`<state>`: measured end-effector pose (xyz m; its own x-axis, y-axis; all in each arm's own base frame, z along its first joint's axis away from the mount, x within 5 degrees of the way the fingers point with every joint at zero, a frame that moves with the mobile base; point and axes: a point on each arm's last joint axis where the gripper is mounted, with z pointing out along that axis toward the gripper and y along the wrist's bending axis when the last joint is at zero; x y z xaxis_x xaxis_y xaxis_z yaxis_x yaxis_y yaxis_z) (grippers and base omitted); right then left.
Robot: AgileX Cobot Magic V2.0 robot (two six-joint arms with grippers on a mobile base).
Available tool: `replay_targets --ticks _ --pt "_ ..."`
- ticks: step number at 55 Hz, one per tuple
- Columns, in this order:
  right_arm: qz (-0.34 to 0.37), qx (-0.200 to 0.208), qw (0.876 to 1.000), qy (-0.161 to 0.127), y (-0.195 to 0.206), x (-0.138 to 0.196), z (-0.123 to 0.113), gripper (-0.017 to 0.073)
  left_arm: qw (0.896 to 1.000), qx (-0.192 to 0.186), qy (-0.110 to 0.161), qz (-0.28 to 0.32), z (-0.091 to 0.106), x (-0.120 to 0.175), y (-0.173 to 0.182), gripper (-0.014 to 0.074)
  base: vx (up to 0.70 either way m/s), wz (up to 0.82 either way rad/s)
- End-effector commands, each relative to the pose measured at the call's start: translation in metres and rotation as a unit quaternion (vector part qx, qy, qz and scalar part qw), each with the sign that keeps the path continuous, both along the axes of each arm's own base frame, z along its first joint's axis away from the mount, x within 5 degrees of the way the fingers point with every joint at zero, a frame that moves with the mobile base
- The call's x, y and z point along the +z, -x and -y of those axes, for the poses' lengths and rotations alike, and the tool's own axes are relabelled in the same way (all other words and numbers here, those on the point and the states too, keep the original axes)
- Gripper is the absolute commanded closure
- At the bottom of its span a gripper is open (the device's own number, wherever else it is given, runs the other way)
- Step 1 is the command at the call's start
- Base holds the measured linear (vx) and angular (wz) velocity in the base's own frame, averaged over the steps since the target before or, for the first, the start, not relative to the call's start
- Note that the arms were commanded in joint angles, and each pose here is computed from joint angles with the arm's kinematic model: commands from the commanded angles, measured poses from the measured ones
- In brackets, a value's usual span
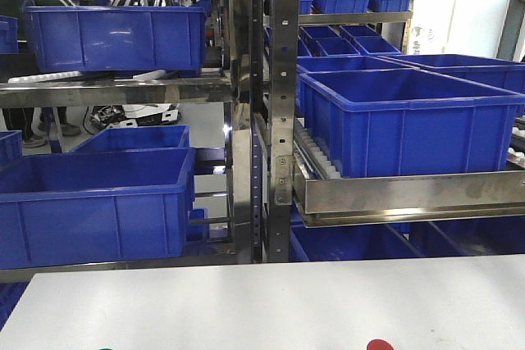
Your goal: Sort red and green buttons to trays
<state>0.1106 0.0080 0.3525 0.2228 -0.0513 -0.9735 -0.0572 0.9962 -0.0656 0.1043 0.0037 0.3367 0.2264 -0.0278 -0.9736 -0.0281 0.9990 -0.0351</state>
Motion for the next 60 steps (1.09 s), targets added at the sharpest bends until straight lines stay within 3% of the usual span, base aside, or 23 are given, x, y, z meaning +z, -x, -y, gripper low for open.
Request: replay_targets --ticks 1,11,19,27,38,44,48,54,60 --pt "0.018 -0.004 1.000 -0.002 -0.029 0.020 -0.001 0.0567 1.000 -0.001 0.010 -0.007 -0.001 0.017 -0.031 0.0599 0.00 0.00" --pt "-0.048 -0.004 0.999 0.002 -0.074 0.001 -0.004 0.0562 0.997 -0.001 0.010 -0.074 -0.002 0.001 -0.074 0.0582 0.00 0.00" --pt "-0.073 -0.003 0.997 0.000 -0.087 -0.010 -0.005 0.0502 0.996 -0.001 0.007 -0.086 -0.003 -0.006 -0.086 0.0494 0.00 0.00" --pt "-0.073 -0.003 0.997 -0.002 -0.087 -0.010 -0.005 0.0330 0.997 0.000 0.007 -0.080 -0.003 -0.006 -0.088 0.0332 0.00 0.00" --pt "-0.062 -0.003 0.998 -0.004 -0.087 -0.008 -0.005 -0.0032 0.997 0.000 0.008 -0.074 -0.003 -0.006 -0.088 0.0067 0.00 0.00" --pt "-0.040 -0.002 0.999 -0.021 -0.087 -0.004 -0.005 -0.0144 0.997 0.000 0.008 -0.077 -0.003 -0.007 -0.088 -0.0006 0.00 0.00" --pt "-0.046 0.005 0.998 -0.045 -0.090 -0.006 -0.006 -0.0161 0.997 0.000 0.008 -0.078 -0.003 -0.007 -0.088 -0.0015 0.00 0.00" --pt "-0.104 0.028 0.994 -0.003 -0.107 -0.052 -0.012 -0.0142 0.997 0.001 0.013 -0.082 -0.003 -0.009 -0.090 -0.0004 0.00 0.00" --pt "-0.149 0.078 0.986 -0.001 -0.110 -0.113 -0.022 -0.0104 0.996 0.001 0.013 -0.090 -0.003 -0.011 -0.092 0.0015 0.00 0.00"
